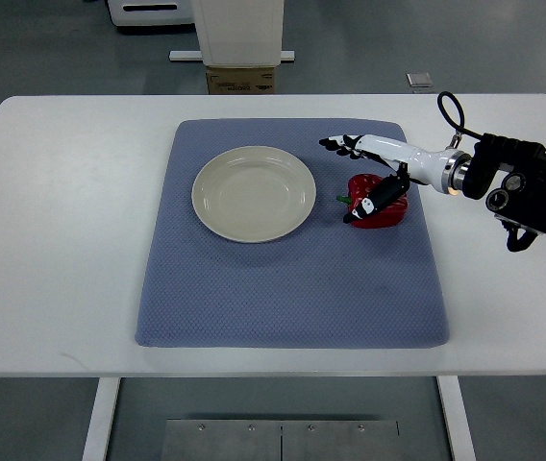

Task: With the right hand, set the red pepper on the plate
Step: 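Reach the right hand down over the red bell pepper, then close the right hand fingers around the red bell pepper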

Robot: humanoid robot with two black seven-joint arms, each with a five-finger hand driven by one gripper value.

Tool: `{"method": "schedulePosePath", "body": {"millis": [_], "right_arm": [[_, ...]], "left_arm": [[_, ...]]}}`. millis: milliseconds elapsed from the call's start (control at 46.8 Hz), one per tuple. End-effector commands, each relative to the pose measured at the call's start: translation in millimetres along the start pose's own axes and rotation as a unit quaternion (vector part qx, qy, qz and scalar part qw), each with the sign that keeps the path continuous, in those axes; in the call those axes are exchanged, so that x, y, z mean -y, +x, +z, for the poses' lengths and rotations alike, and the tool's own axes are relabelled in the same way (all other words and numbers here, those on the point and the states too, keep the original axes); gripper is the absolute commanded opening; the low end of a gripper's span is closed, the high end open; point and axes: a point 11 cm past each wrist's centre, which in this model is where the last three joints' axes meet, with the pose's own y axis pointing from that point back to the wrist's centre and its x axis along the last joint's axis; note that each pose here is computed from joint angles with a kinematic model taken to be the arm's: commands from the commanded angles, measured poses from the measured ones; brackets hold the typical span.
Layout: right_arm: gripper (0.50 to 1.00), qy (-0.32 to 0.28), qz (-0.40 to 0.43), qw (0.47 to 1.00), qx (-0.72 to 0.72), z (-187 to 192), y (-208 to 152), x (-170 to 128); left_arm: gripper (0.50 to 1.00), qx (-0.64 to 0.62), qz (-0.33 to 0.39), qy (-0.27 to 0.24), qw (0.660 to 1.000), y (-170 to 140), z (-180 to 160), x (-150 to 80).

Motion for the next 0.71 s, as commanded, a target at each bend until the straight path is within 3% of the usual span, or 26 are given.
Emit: {"method": "schedulePosePath", "body": {"millis": [0,684], "right_arm": [[1.0,-0.005,-0.001,1.0,-0.003,4,-1,-1],[0.998,-0.047,-0.003,0.999,-0.026,34,-4,-7]], "left_arm": [[1.0,0.001,0.0,0.0,1.0,0,0,0],[1.0,0.0,0.0,0.001,1.0,0,0,0]]}}
